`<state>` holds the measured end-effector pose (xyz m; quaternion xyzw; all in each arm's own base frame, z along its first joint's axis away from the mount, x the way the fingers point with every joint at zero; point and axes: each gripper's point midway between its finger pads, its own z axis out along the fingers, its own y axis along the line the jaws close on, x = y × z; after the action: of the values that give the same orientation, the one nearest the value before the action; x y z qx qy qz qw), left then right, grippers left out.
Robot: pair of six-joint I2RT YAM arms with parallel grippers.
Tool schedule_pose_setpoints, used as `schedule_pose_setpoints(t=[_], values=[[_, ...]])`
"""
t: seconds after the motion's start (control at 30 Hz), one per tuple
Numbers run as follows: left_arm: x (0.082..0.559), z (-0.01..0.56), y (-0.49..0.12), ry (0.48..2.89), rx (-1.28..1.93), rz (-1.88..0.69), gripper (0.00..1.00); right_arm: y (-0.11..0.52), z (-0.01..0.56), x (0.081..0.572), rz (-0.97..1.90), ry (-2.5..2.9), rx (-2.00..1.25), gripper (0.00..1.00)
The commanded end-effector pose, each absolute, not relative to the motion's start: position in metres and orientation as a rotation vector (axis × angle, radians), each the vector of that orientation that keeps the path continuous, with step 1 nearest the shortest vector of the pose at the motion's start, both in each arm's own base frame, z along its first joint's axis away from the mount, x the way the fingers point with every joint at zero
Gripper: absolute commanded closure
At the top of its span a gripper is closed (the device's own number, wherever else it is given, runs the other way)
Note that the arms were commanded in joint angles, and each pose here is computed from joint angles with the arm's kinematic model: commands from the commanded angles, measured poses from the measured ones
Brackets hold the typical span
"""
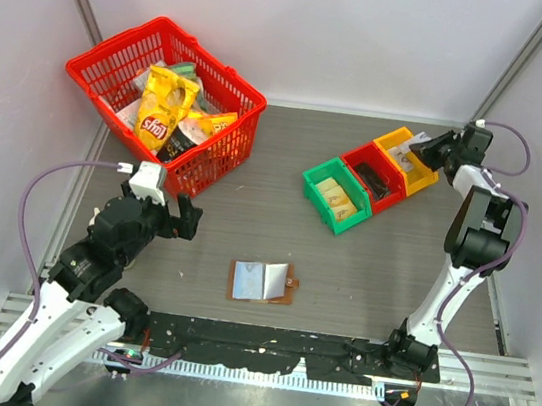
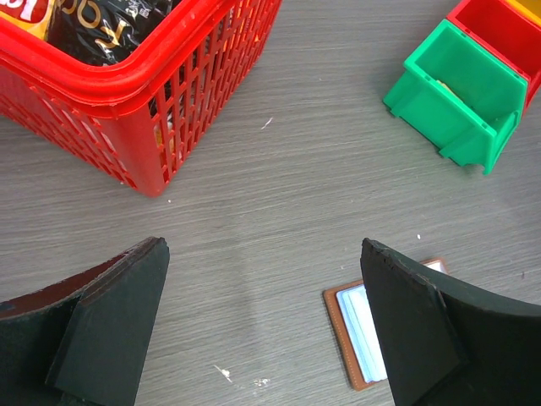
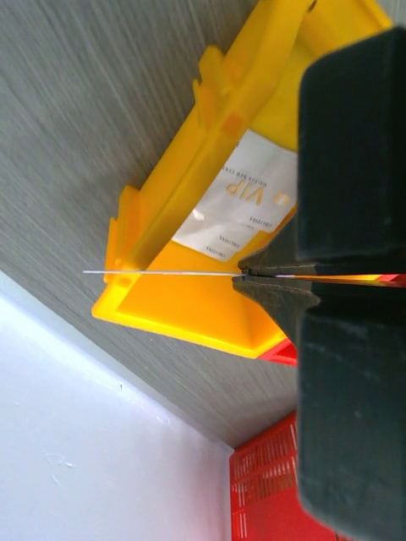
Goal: Take the credit cards out of the card holder
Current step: Place the credit card in the storage box.
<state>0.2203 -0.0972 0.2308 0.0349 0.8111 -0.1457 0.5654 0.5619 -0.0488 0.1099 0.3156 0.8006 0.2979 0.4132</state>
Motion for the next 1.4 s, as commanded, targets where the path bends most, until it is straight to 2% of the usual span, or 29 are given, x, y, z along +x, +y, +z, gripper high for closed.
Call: schedule_pose_setpoints(t=[0.0, 0.4, 0.53, 0.6, 0.8, 0.93, 1.2, 1.37], values=[[0.225, 0.232, -0.095, 1.896, 0.086, -0.323, 0.00, -0.031, 0.148, 0.581, 0.828, 1.938, 0.757, 0.99], [0.226, 0.231, -0.093, 1.898, 0.076, -0.319, 0.00, -0.016, 0.134, 0.569, 0.853, 1.960, 0.844, 0.99], [0.226, 0.231, -0.093, 1.897, 0.078, -0.320, 0.00, -0.017, 0.125, 0.566, 0.844, 1.979, 0.885, 0.95], [0.226, 0.232, -0.093, 1.895, 0.078, -0.321, 0.00, -0.017, 0.123, 0.564, 0.842, 1.984, 0.898, 0.91], [0.225, 0.232, -0.094, 1.894, 0.082, -0.327, 0.00, -0.023, 0.126, 0.556, 0.773, 2.015, 0.903, 0.59], [0.225, 0.234, -0.094, 1.887, 0.081, -0.334, 0.00, -0.030, 0.129, 0.540, 0.673, 2.059, 0.902, 0.48], [0.225, 0.232, -0.095, 1.895, 0.077, -0.340, 0.00, -0.029, 0.159, 0.485, 0.474, 2.109, 0.776, 0.41], [0.226, 0.227, -0.095, 1.920, 0.073, -0.333, 0.00, 0.035, 0.186, 0.432, 0.404, 2.158, 0.499, 0.40]])
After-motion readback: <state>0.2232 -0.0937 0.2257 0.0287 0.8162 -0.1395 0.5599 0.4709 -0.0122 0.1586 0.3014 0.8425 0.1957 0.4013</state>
